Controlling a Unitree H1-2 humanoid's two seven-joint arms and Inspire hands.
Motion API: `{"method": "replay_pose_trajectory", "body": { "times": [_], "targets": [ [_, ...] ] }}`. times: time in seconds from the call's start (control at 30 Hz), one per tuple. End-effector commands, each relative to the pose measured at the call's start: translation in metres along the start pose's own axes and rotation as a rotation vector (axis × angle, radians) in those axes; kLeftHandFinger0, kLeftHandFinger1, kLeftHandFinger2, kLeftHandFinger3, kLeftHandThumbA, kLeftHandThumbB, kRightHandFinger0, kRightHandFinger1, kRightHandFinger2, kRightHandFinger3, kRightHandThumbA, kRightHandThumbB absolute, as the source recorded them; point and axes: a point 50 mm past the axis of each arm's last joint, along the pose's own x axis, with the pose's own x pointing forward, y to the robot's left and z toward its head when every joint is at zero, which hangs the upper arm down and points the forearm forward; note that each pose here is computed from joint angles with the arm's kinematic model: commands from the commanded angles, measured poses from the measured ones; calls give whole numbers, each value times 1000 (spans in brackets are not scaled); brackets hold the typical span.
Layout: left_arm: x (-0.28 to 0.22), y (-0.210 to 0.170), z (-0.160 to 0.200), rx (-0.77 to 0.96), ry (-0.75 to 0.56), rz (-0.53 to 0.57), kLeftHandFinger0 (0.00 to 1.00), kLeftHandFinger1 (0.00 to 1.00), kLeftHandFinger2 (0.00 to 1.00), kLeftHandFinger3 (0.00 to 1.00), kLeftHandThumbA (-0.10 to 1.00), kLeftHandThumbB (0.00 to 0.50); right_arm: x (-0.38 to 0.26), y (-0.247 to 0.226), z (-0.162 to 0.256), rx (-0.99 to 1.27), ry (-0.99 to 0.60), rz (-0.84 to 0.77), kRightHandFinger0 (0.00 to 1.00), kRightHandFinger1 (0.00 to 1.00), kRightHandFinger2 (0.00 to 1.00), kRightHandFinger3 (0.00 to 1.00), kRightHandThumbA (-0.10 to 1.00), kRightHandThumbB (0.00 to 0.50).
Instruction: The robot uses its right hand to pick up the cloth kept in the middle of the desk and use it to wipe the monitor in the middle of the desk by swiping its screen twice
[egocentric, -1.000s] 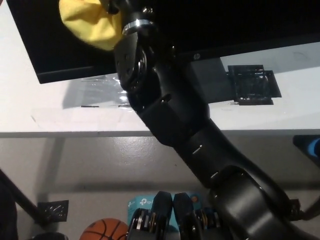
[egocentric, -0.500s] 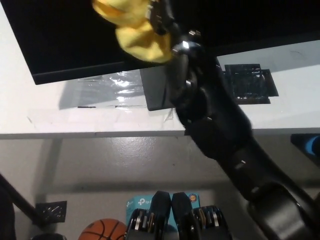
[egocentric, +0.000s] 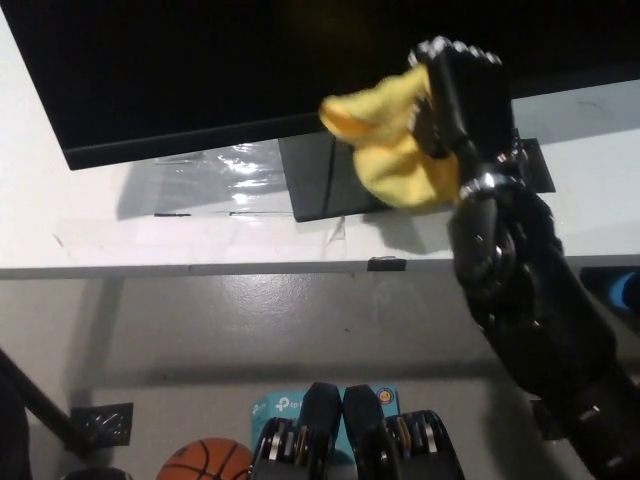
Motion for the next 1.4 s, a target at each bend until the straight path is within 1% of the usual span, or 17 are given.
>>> {"method": "replay_pose_trajectory", "body": {
  "times": [0.0, 0.13, 0.2, 0.23, 0.3, 0.47, 0.63, 0.77, 0.9, 0.93, 0.97, 1.0, 1.1, 1.13, 1.17, 1.2, 1.37],
  "targets": [
    [-3, 6, 4, 6, -25, 28, 542, 563, 719, 952, 285, 0, 5, -3, -34, -88, -24, -6, 0, 101, 495, 225, -100, 102],
    [-5, 6, 0, 1, -17, 31, 547, 567, 721, 940, 274, 0, 10, 3, -72, -125, 68, 15, 0, 182, 580, 110, -100, 87],
    [-5, 7, 0, -4, -10, 33, 550, 561, 711, 936, 284, 0, 16, -2, -86, -191, 139, 36, 0, 182, 564, 146, -100, 100],
    [-5, 7, 1, -1, -10, 37, 551, 561, 711, 942, 287, 0, 18, -3, -93, -200, 149, 29, 0, 155, 536, 285, -100, 126],
    [-4, 8, 1, -1, -13, 39, 549, 573, 725, 958, 280, 0, 19, -6, -107, -181, 164, 19, 0, 130, 514, 355, -100, 88],
    [-6, 6, -4, 0, -19, 44, 531, 552, 698, 933, 298, 7, 23, -13, -142, -222, 242, 31, 0, 77, 446, 135, -100, 51],
    [-9, 7, -9, 5, -13, 44, 551, 574, 708, 953, 315, 0, 33, -23, -168, -260, 349, 45, 0, 136, 550, 340, -100, 31],
    [-13, 8, -4, 1, -10, 39, 584, 602, 732, 977, 320, 0, 33, -23, -175, -277, 366, 44, 0, 62, 406, 260, -100, 60],
    [-14, 8, -3, 4, -12, 43, 579, 596, 726, 970, 329, 0, 27, -17, -171, -279, 355, 86, 0, 128, 438, 278, -100, 34],
    [-12, 8, -6, 1, -12, 47, 563, 583, 724, 968, 333, 4, 28, -16, -169, -268, 354, 121, 72, 235, 475, 387, -100, 2],
    [-13, 8, -5, 7, -12, 49, 564, 584, 722, 967, 334, 3, 28, -14, -167, -246, 358, 164, 332, 498, 678, 595, -100, 0],
    [-13, 8, -5, 10, -10, 49, 578, 592, 720, 971, 331, 1, 27, -14, -166, -229, 355, 176, 463, 594, 729, 656, -81, 40],
    [-13, 9, -5, 5, -21, 50, 537, 561, 699, 954, 311, 0, 21, -11, -154, -75, 338, 251, 399, 516, 650, 930, 3, 123],
    [-14, 9, -4, -2, -17, 46, 522, 545, 687, 936, 323, 3, 17, -12, -149, -57, 316, 298, 598, 698, 762, 1000, 86, 124],
    [-14, 9, -4, -7, -19, 46, 519, 542, 685, 933, 326, 2, 16, -12, -148, -73, 305, 329, 747, 785, 811, 1000, 117, 108],
    [-14, 9, -4, -5, -23, 48, 521, 542, 685, 930, 325, 2, 13, -12, -143, -88, 340, 397, 1000, 1000, 1000, 1000, 416, 155],
    [-12, 8, -7, -2, -19, 55, 565, 580, 705, 972, 312, 0, 7, -20, -128, -78, 307, 442, 1000, 1000, 1000, 1000, 660, 395]
  ]
}}
